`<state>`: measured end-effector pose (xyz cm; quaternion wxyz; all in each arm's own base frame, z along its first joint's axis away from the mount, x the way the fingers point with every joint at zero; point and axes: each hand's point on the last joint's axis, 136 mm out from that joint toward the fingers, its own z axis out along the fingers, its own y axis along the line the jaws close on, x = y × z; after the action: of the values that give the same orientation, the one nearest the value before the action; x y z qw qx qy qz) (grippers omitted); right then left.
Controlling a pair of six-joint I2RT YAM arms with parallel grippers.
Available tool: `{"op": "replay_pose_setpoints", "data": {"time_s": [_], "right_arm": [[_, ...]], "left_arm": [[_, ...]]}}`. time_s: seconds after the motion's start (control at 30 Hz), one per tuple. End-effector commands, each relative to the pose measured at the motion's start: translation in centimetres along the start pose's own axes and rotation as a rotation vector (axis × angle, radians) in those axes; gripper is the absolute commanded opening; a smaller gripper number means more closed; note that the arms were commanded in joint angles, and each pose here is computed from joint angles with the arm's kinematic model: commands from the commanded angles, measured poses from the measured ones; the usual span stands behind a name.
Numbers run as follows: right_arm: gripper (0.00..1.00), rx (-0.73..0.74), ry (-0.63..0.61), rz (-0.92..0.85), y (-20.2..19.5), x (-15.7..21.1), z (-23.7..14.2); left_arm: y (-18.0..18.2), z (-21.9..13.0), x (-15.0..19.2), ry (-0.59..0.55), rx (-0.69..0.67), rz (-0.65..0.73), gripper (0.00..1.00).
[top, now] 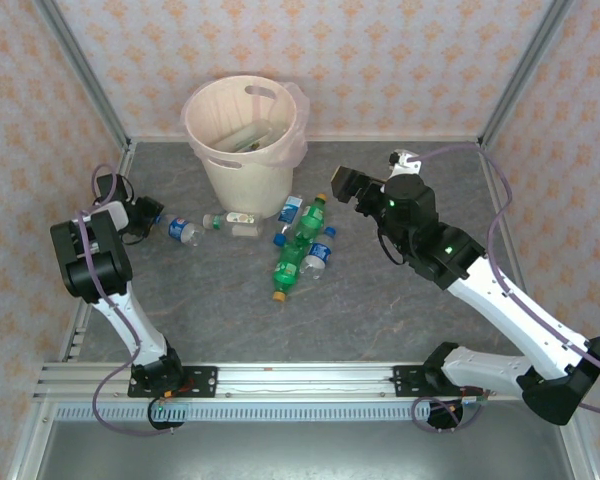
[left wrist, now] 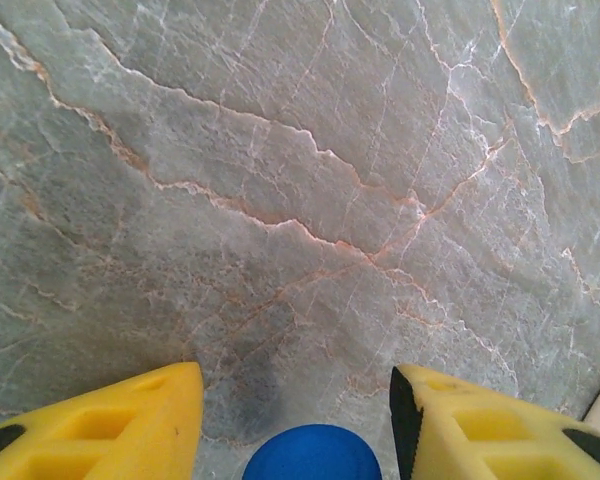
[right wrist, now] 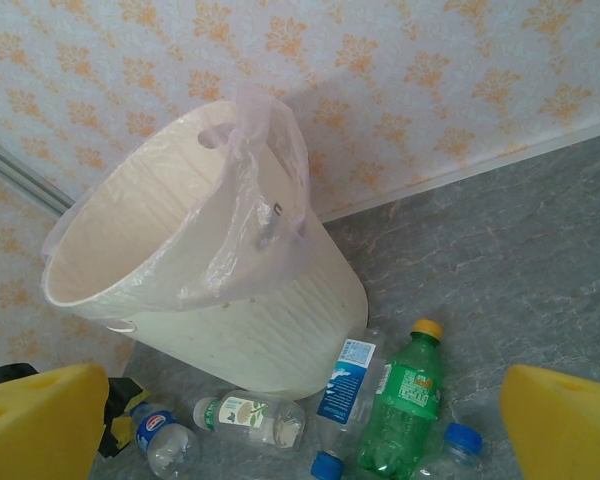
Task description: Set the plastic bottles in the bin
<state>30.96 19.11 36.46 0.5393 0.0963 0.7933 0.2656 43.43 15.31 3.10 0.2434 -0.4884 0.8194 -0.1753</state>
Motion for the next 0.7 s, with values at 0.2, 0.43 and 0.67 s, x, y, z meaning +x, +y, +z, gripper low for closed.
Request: {"op": "replay_pose_setpoints", "data": {"time_s": [0.2, 0.43, 0.67], "right_arm": [[1.0, -0.02, -0.021, 0.022, 0.2, -0.4, -0.7], [1.0, -0.025, -0.024, 0.03, 0.1, -0.6, -1.5], [1.0, -0.044, -0.008, 0.052, 0.3, -0.4, -1.7]], "left_arm": [[-2.0, -1.5, 3.0, 0.089, 0.097, -0.012, 0.38], [-2.9, -3.5, 2.6, 0.054, 0.117, -0.004, 0.26], [-6.2, -8.6, 0.8, -0.049, 0.189, 0.026, 0.25]]}}
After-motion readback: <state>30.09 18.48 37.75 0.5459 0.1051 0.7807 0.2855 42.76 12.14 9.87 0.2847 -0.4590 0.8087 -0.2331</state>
